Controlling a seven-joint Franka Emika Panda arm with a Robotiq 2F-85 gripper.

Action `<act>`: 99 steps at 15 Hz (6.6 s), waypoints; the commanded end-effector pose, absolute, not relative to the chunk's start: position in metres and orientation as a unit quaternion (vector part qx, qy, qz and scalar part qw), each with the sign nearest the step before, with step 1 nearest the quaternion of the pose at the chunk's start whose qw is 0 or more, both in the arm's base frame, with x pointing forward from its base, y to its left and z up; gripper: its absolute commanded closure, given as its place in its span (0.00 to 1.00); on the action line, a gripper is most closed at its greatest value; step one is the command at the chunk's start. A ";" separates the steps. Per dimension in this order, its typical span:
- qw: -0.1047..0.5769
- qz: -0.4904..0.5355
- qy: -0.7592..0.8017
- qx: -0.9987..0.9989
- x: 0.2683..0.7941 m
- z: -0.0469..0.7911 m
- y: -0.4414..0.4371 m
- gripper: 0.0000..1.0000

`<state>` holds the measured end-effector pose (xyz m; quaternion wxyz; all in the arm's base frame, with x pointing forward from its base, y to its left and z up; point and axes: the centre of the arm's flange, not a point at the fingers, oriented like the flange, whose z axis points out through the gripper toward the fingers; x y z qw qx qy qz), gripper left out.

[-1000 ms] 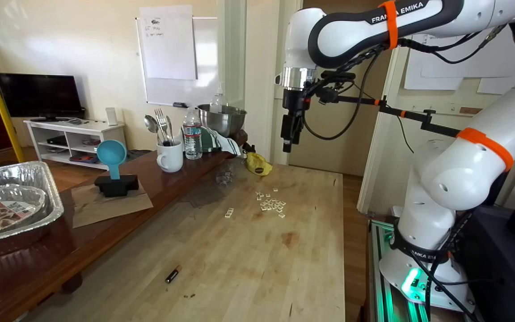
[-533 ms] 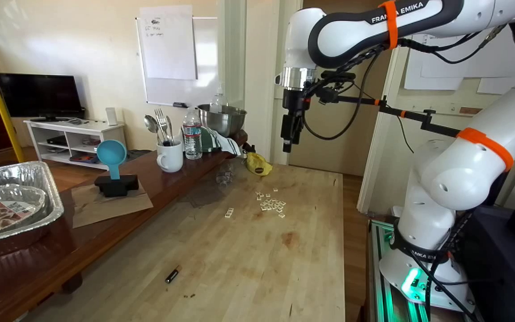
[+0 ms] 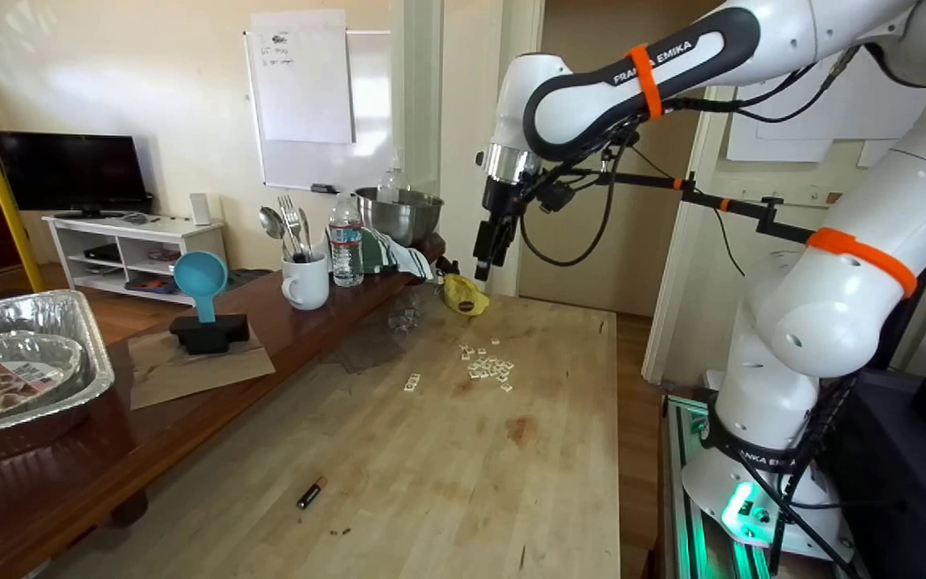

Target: Align four letter tiles at the top.

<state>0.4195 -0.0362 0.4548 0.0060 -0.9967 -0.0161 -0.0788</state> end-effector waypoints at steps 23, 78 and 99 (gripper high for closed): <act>0.008 -0.075 -0.348 -0.934 0.475 0.332 -0.081 0.00; -0.007 -0.036 -0.377 -0.925 0.539 0.206 -0.116 1.00; -0.013 -0.061 -0.140 -0.988 0.548 0.256 -0.082 1.00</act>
